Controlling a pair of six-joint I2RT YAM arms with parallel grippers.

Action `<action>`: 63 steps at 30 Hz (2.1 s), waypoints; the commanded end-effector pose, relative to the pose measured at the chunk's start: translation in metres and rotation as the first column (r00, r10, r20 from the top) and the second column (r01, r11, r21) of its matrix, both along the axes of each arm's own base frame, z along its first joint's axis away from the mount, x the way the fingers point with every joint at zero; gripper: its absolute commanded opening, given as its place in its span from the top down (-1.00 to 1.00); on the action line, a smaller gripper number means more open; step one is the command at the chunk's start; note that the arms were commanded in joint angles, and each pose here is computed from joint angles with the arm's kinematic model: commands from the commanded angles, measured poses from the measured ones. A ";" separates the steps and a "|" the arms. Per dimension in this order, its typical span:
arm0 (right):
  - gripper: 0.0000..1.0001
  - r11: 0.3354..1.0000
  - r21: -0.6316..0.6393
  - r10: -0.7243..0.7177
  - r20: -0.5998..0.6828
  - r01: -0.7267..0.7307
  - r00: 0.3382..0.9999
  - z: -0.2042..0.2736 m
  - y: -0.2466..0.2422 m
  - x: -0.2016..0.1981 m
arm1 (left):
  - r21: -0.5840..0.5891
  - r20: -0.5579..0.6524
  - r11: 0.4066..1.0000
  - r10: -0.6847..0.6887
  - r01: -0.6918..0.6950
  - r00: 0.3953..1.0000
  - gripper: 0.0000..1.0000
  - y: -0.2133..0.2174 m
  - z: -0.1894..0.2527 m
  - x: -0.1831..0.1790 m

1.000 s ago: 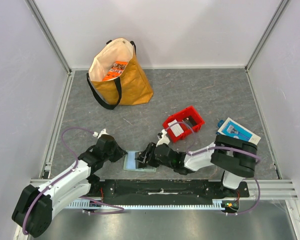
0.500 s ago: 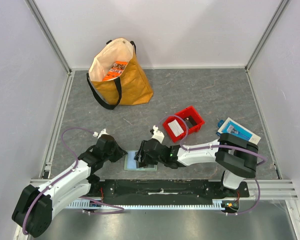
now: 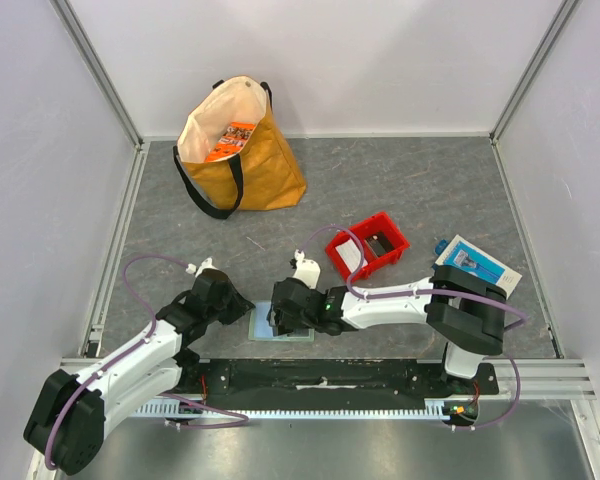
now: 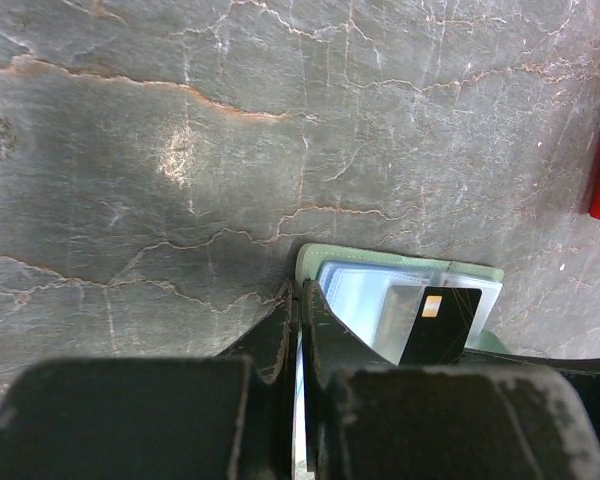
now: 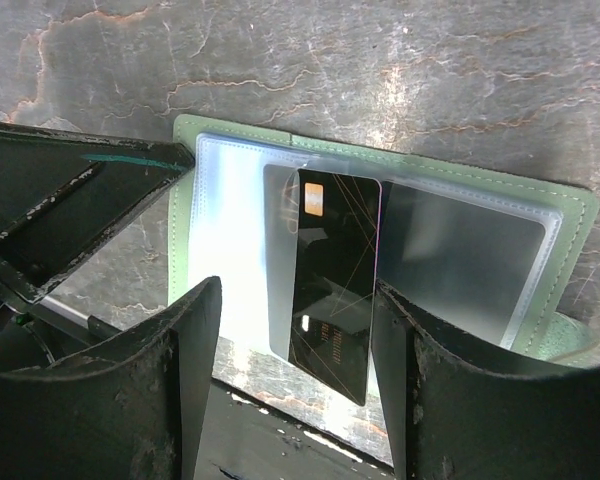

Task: Put the credit cards into the card holder
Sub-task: Insert the credit card into the card holder.

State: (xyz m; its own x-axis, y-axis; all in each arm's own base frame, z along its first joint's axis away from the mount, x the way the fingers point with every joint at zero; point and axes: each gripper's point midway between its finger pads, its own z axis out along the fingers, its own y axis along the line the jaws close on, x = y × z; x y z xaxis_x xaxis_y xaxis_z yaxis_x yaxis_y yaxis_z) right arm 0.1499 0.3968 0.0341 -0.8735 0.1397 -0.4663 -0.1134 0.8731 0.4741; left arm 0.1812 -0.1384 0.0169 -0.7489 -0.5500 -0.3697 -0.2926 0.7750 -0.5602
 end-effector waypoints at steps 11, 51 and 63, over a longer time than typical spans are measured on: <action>-0.35 0.959 -0.279 0.041 -0.015 -0.044 0.999 -0.036 -0.039 -0.011 | 0.011 -0.008 1.000 0.019 -0.019 1.000 0.96 0.004 -0.004 -0.002; -0.23 0.989 -0.016 0.146 -0.111 -0.149 0.983 -0.024 0.025 -0.031 | -0.034 0.002 0.999 0.015 -0.015 1.000 0.96 -0.002 0.000 -0.003; -0.26 0.991 -0.131 -0.029 -0.041 0.023 0.999 -0.022 -0.020 0.000 | -0.049 0.027 0.998 0.030 -0.029 0.999 0.96 0.000 0.004 -0.003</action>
State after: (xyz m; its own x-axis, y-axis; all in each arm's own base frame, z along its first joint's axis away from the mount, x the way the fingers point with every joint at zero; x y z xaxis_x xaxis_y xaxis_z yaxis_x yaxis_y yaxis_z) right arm 0.1395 0.4224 0.0302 -0.9106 0.0997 -0.4012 -0.1304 0.8517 0.5075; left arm 0.1818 -0.1348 0.0205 -0.7227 -0.5687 -0.3927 -0.2841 0.7625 -0.5813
